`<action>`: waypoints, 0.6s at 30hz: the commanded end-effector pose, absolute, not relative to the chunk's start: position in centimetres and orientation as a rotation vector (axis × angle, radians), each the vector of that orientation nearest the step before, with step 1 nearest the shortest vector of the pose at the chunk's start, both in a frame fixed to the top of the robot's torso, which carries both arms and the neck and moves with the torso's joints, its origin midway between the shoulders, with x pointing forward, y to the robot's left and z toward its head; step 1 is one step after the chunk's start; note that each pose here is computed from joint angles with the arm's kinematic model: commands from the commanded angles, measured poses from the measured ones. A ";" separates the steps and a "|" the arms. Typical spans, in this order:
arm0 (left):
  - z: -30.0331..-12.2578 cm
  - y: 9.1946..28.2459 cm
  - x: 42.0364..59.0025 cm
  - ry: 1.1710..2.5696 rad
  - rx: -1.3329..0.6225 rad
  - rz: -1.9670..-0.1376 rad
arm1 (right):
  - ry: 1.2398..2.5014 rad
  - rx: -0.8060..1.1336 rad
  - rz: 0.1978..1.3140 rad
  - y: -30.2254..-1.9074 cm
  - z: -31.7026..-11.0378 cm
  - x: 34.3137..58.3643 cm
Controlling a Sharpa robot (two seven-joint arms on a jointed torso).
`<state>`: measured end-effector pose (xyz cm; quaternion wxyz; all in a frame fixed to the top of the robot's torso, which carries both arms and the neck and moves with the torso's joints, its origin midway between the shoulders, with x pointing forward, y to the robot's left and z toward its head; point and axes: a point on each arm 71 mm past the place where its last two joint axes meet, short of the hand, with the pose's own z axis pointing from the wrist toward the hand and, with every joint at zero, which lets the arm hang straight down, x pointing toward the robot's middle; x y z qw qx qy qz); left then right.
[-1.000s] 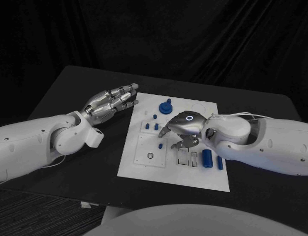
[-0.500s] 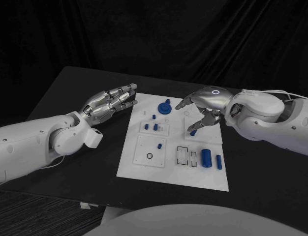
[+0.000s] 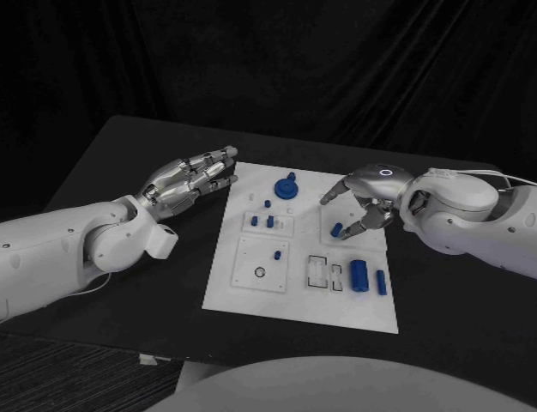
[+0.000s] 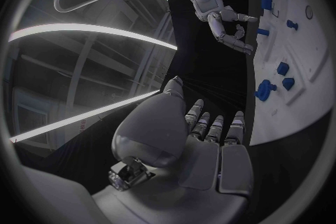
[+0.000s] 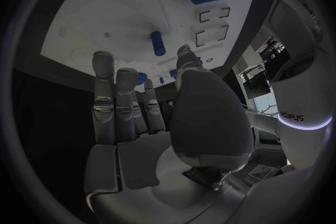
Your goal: Assemble the parts on the task board
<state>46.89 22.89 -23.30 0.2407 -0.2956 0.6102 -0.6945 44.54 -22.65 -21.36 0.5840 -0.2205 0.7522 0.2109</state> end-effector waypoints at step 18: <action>-23.4 22.8 46.7 1.665 -0.814 -1.919 | 1.821 -0.547 0.542 -21.8 -24.5 44.3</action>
